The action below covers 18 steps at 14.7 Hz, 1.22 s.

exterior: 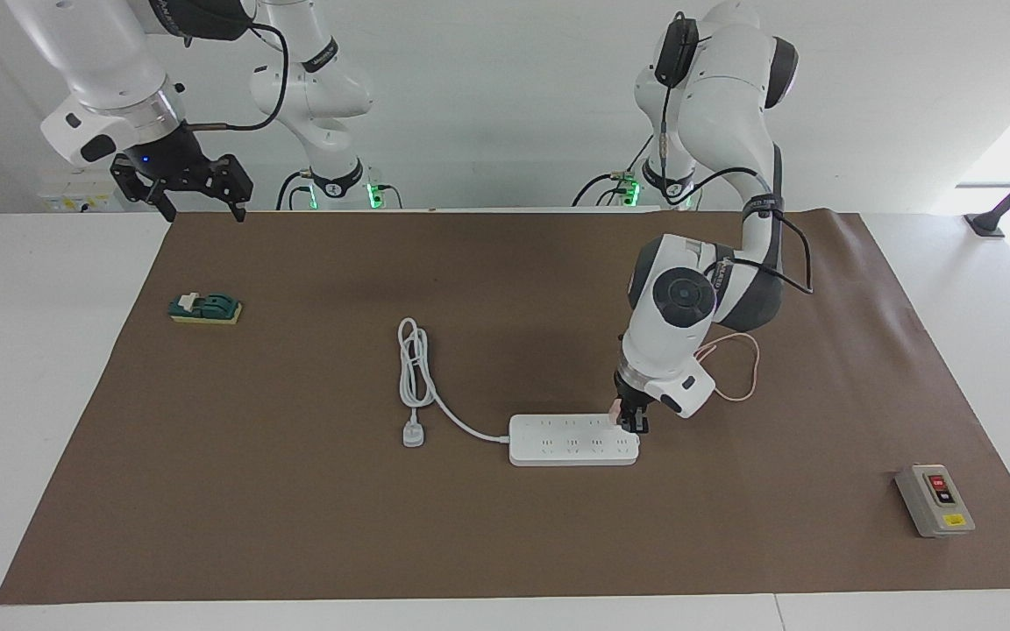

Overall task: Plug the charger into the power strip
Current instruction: 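Push the charger prongs into the power strip socket with the left gripper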

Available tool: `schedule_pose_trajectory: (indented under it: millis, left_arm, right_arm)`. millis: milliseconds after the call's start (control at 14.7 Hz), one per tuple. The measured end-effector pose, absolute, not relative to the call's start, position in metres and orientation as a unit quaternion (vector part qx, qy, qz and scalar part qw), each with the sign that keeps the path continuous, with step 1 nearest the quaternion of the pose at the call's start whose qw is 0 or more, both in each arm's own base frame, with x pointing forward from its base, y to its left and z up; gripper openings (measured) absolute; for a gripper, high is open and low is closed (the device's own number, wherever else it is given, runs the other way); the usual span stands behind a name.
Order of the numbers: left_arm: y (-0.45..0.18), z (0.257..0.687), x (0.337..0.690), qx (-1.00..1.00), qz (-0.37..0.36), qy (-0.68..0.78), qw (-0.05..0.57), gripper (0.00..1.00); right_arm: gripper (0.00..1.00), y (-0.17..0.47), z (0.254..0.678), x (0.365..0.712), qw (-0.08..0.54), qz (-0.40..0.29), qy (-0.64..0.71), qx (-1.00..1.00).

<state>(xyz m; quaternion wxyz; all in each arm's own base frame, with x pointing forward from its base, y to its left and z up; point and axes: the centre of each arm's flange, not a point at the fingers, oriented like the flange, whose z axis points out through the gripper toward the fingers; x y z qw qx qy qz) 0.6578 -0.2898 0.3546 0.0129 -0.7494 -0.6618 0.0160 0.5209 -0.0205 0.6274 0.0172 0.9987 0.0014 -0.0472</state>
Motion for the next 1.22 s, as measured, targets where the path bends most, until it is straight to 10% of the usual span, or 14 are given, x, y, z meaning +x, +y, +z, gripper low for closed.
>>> schedule_pose_trajectory:
  millis: [1223]
  left_arm:
    - [-0.2925,0.3452,0.6566,-0.751,0.004,-0.66,0.009,0.31]
  right_arm:
    - [1.0,-0.0183,0.6268,0.5198,0.017,-0.051,0.003,0.999]
